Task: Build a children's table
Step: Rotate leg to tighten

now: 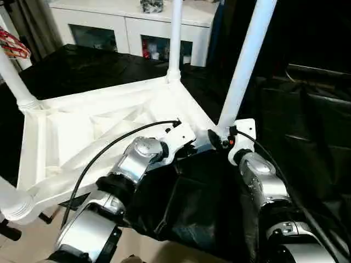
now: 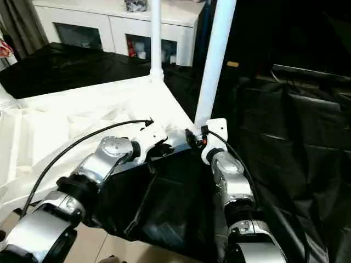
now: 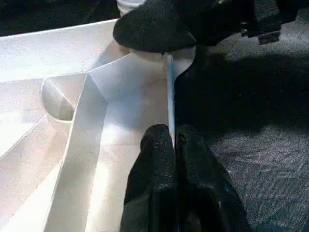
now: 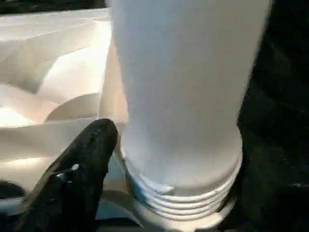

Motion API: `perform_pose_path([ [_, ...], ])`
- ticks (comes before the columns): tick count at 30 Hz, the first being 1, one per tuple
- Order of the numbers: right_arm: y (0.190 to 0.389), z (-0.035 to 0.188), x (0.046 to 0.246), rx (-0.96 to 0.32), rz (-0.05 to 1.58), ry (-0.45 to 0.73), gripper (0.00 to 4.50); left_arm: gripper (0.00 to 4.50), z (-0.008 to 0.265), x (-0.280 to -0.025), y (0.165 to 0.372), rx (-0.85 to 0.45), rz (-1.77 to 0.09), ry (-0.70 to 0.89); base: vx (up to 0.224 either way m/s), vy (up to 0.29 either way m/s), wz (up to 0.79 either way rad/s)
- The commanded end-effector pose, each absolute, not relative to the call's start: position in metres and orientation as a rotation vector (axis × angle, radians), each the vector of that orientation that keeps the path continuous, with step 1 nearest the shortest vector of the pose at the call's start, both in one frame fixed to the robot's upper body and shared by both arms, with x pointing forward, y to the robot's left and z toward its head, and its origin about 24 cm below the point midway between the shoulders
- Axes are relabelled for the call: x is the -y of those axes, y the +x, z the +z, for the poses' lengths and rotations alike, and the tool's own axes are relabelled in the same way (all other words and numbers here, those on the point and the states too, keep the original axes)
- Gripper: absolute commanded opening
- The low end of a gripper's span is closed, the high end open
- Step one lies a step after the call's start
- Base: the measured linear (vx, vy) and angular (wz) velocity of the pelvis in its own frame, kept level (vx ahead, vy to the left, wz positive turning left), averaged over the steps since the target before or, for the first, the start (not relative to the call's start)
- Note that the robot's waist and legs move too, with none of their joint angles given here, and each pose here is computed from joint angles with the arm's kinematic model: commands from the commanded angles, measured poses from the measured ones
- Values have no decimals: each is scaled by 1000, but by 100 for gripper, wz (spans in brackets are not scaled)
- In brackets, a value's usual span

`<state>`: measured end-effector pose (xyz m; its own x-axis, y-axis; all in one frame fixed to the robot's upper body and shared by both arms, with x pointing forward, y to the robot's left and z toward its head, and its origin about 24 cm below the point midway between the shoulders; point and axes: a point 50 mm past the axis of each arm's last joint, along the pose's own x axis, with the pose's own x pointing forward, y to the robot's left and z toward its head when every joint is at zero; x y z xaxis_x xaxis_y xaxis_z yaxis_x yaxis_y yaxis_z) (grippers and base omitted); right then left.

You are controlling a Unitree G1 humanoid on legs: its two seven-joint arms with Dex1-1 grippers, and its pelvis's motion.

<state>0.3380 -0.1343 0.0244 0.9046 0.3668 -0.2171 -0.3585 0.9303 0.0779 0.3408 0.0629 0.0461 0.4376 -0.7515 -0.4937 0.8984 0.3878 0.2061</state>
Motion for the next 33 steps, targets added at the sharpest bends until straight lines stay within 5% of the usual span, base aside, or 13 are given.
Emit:
perform_pose_path([
  [1,335,25,109,-227,544,-8,389,0,48,-41,328,-277,-1225,479,0,0,0],
  [10,318,35,143,-224,919,-163,389,0,47,-79,319,-298,-1379,499,0,0,0],
  [19,293,39,152,-293,1243,-179,355,0,56,-107,318,-320,-1461,504,0,0,0],
  [27,284,37,150,-317,1317,-184,286,0,59,-119,317,-344,-1501,510,0,0,0],
  [33,280,35,144,-315,1302,-123,275,0,57,-116,318,-331,-1474,481,0,0,0],
])
